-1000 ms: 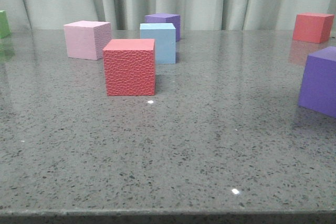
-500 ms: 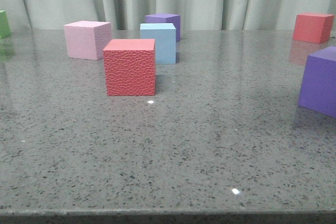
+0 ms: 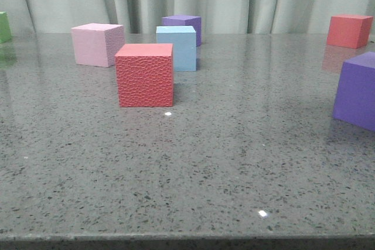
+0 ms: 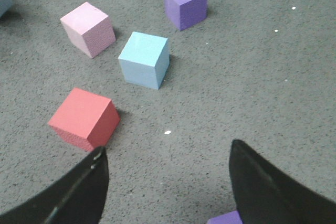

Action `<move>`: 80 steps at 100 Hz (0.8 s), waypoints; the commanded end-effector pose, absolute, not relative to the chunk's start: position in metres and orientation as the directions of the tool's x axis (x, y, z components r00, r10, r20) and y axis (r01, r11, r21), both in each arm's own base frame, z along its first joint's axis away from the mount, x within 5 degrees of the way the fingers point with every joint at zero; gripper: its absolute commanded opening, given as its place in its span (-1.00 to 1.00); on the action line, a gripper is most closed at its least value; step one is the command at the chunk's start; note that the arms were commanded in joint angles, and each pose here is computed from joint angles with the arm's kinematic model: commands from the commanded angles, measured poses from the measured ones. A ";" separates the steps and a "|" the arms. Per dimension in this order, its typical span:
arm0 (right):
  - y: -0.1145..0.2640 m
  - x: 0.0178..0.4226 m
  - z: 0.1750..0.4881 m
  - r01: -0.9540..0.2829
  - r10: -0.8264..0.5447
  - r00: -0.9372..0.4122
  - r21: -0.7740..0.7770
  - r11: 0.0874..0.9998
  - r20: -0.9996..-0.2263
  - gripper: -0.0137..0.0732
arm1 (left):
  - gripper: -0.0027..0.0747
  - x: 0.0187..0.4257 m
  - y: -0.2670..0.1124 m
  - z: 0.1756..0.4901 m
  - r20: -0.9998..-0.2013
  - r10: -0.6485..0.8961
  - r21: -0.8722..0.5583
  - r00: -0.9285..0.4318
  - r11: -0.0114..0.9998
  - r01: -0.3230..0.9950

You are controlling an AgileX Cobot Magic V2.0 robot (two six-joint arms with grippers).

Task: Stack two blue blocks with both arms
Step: 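Grasp the second light blue cube with the left gripper, then carry the held light blue cube with the left gripper over the placed one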

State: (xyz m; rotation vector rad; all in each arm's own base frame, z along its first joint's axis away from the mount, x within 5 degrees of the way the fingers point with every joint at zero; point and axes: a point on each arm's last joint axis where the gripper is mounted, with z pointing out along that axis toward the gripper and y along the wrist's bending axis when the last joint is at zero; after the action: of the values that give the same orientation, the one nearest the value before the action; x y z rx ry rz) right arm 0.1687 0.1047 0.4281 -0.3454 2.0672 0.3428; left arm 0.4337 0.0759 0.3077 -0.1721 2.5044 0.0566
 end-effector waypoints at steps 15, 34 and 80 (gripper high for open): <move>0.084 0.157 0.452 -0.321 -0.057 -0.345 0.061 0.945 -0.937 0.45 | -0.28 0.425 0.055 0.381 -0.704 -0.098 -0.047 -0.703 0.995 -0.091; 0.080 0.156 0.448 -0.283 -0.090 -0.380 0.024 0.959 -0.921 0.45 | -0.28 0.423 0.011 0.408 -0.733 -0.054 -0.068 -0.678 0.998 -0.006; 0.078 0.155 0.450 -0.282 -0.091 -0.365 0.017 0.959 -0.927 0.45 | -0.28 0.401 -0.099 0.445 -0.757 -0.051 -0.198 -0.652 0.968 0.154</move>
State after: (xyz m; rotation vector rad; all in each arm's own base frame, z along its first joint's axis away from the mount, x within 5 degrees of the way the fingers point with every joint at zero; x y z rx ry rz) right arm 0.1577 0.0815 0.4339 -0.2707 2.0467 0.1964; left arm 0.4207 -0.0841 0.4075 0.0882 2.3875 -0.2295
